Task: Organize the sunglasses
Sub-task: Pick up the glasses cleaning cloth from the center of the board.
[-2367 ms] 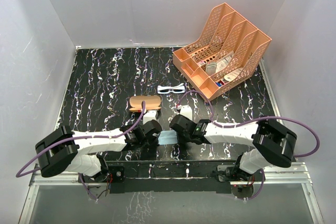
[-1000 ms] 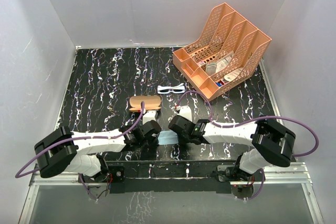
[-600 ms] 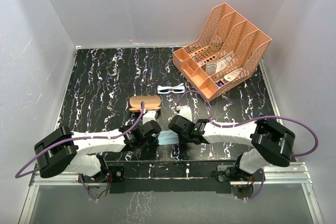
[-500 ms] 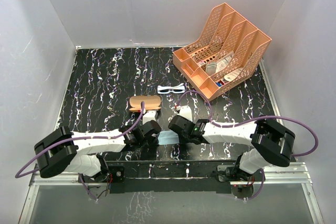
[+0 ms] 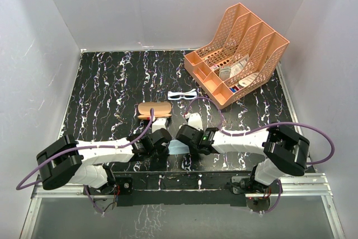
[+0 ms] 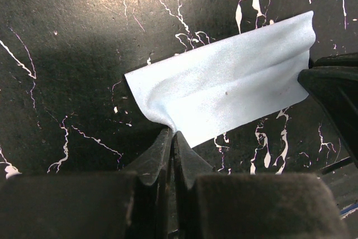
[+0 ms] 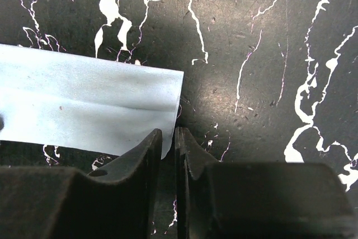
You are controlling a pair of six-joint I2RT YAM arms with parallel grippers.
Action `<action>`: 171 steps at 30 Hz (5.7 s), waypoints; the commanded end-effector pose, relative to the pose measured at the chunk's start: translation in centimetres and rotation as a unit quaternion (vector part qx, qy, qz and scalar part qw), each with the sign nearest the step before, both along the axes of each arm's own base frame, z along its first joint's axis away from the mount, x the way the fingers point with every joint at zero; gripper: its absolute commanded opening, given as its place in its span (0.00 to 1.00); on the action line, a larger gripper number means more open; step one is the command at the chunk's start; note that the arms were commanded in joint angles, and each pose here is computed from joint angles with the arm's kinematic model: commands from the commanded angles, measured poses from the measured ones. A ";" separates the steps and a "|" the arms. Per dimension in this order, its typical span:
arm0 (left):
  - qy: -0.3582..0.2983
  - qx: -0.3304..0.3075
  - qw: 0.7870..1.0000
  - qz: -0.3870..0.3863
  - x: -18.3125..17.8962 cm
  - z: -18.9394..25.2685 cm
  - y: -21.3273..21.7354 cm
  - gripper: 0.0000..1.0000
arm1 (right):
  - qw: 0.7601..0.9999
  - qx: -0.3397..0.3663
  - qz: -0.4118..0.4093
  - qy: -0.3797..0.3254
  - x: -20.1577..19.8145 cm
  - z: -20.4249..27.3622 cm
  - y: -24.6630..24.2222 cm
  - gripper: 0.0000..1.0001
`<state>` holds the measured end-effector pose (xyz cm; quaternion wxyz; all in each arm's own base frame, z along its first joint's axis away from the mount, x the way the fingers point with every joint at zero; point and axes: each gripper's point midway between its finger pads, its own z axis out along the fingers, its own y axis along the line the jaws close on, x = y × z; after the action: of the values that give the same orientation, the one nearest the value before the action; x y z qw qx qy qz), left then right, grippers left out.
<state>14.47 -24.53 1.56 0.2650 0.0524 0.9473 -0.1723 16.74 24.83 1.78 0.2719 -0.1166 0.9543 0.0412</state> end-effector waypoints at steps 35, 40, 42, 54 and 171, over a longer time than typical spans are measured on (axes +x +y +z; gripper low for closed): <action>0.016 0.004 1.000 -0.007 -1.0 -0.5 0.6 0.00 | 1.000 -0.013 -0.021 -0.002 -0.2 1.8 -0.6 0.20; 0.016 0.004 1.000 -0.005 -1.1 -0.6 0.7 0.00 | 0.999 0.010 -0.025 -0.023 0.4 3.0 -0.2 0.20; 0.016 0.004 1.000 -0.005 -1.1 -0.6 0.7 0.00 | 0.999 0.019 -0.025 -0.028 0.6 3.4 0.1 0.20; 0.016 0.005 1.000 -0.005 -1.0 -0.6 0.7 0.00 | 0.999 0.026 -0.016 -0.014 0.3 2.5 1.0 0.20; -0.095 0.024 0.993 0.060 6.5 8.0 4.8 0.00 | 0.992 0.091 0.026 -0.084 6.2 9.0 8.9 0.00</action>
<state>19.63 -19.93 6.91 0.3454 0.0166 0.9308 -0.1186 20.77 31.88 8.27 0.3285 -0.1198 0.9311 0.1034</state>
